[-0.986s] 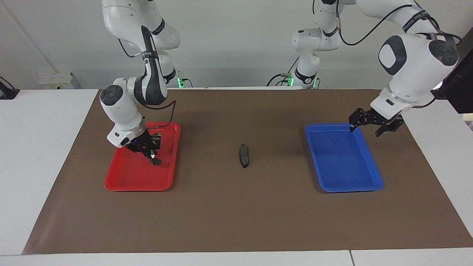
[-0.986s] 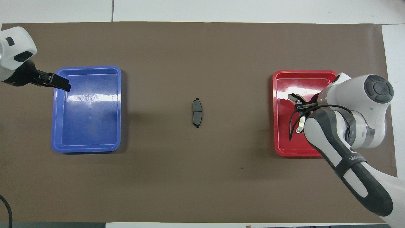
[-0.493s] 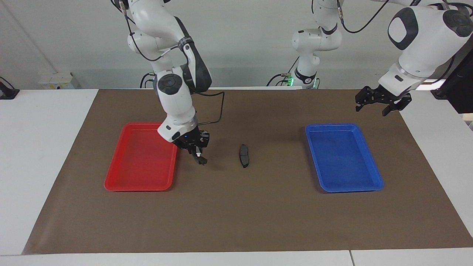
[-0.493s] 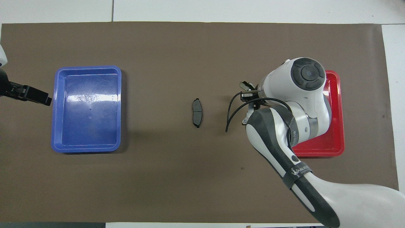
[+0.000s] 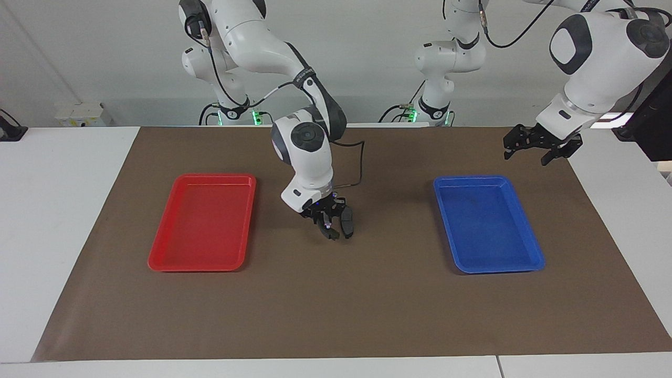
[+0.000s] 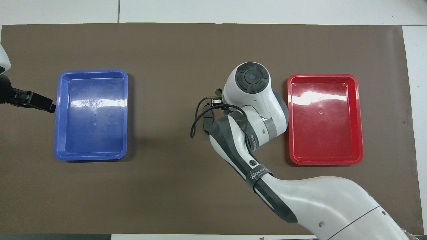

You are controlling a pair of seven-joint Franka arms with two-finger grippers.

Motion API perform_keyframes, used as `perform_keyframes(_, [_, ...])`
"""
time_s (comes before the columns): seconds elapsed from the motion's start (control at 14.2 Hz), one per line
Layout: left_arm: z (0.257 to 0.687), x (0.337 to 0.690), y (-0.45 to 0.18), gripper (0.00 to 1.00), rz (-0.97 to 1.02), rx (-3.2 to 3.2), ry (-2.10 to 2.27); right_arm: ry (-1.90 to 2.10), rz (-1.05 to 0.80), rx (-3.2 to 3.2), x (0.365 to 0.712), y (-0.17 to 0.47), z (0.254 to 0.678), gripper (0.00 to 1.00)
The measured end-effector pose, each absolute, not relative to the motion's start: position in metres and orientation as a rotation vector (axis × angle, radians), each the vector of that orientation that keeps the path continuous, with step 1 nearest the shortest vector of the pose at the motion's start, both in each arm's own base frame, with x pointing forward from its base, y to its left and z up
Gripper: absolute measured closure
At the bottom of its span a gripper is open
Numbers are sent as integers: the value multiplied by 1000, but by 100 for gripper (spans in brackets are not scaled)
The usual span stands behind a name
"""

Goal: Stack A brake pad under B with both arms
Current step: 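Carry the curved pad with the right gripper over the dark pad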

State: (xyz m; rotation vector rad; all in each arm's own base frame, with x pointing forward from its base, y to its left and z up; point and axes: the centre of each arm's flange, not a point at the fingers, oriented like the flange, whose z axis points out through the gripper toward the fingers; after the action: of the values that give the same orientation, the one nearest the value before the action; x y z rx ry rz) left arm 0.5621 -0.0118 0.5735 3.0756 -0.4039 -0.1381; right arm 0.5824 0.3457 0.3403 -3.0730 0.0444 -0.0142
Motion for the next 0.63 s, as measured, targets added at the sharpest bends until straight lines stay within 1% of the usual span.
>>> perform_keyframes(0.35, [577, 567, -9, 1, -74, 3124, -245, 45, -29, -3068, 570, 375, 322, 59])
perform_keyframes(0.63, [583, 569, -8, 1, -26, 3170, -227, 27, -44, -3083, 567, 383, 312, 59])
